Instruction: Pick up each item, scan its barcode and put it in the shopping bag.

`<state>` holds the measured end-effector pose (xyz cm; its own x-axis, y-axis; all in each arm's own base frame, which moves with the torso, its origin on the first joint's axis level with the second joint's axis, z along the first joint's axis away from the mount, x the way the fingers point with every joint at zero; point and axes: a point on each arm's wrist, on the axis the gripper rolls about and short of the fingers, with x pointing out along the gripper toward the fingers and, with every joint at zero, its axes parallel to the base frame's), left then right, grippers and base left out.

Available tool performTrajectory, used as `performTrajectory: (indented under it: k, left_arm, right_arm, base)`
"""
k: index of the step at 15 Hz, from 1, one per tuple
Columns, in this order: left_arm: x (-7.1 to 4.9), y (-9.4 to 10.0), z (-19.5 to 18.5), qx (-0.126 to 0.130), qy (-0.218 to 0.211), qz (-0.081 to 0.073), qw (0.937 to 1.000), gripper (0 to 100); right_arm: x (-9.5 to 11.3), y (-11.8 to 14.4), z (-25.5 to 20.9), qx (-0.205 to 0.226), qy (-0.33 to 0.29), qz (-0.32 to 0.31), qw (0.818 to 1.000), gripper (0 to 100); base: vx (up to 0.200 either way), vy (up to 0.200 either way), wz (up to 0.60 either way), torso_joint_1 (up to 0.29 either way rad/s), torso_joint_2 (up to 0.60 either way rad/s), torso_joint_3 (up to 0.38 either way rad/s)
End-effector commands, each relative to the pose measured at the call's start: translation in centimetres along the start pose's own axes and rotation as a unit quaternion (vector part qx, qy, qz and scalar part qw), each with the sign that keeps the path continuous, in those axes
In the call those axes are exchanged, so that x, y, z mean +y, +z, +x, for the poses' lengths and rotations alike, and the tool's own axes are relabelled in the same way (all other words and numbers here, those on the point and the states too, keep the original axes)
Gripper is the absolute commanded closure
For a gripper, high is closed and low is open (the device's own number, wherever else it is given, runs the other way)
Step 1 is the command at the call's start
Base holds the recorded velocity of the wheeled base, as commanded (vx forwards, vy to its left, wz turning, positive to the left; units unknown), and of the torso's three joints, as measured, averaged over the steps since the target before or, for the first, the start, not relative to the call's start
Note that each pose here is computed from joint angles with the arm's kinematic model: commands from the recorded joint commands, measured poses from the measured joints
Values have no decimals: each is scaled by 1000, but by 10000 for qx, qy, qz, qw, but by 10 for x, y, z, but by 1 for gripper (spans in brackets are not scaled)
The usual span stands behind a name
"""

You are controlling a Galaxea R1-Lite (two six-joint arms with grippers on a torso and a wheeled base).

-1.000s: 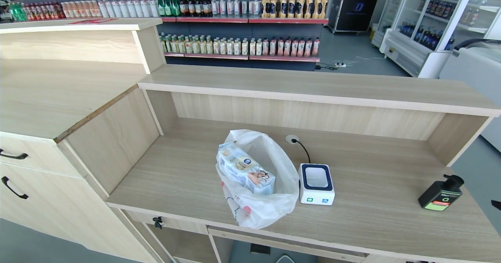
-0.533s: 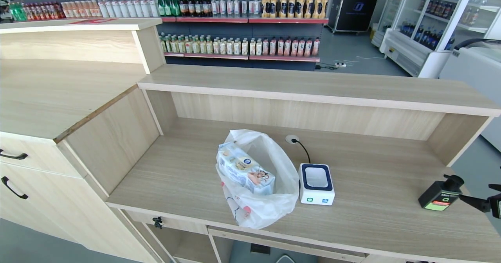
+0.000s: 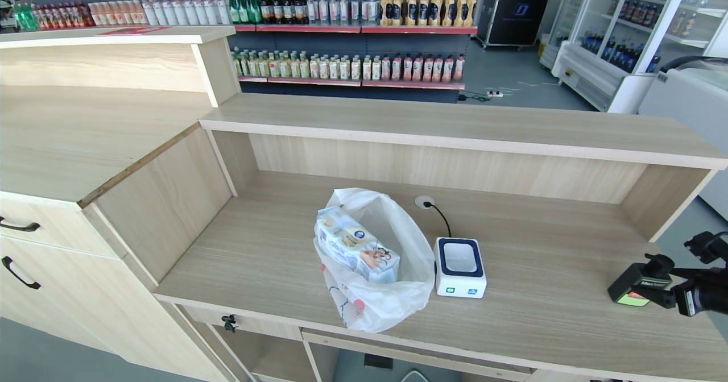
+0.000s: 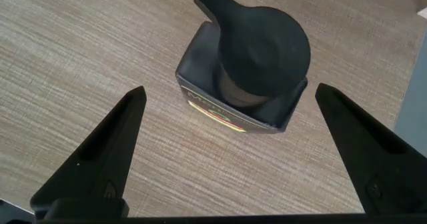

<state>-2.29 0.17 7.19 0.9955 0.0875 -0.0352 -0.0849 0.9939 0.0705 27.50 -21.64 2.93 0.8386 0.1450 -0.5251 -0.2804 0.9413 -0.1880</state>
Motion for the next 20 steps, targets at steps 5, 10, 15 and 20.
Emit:
performTrajectory:
  k: [5, 10, 15, 20]
  left_arm:
    - [0, 0, 0, 0, 7, -1, 10000, 0]
    - [0, 0, 0, 0, -1, -1, 10000, 0]
    - [0, 0, 0, 0, 7, -1, 10000, 0]
    - [0, 0, 0, 0, -1, -1, 10000, 0]
  right_arm:
    - [10, -4, 18, -81, 419, 19, 9991, 0]
    - [16, -1, 31, -97, 604, -64, 9981, 0]
    - [26, 2, 37, -201, 880, -96, 9959, 0]
    - [30, -3, 40, -145, 979, -135, 9950, 0]
  base:
    - [0, 0, 0, 0, 0, 0]
    - [0, 0, 0, 0, 0, 0]
    - [0, 0, 0, 0, 0, 0]
    - [0, 0, 0, 0, 0, 0]
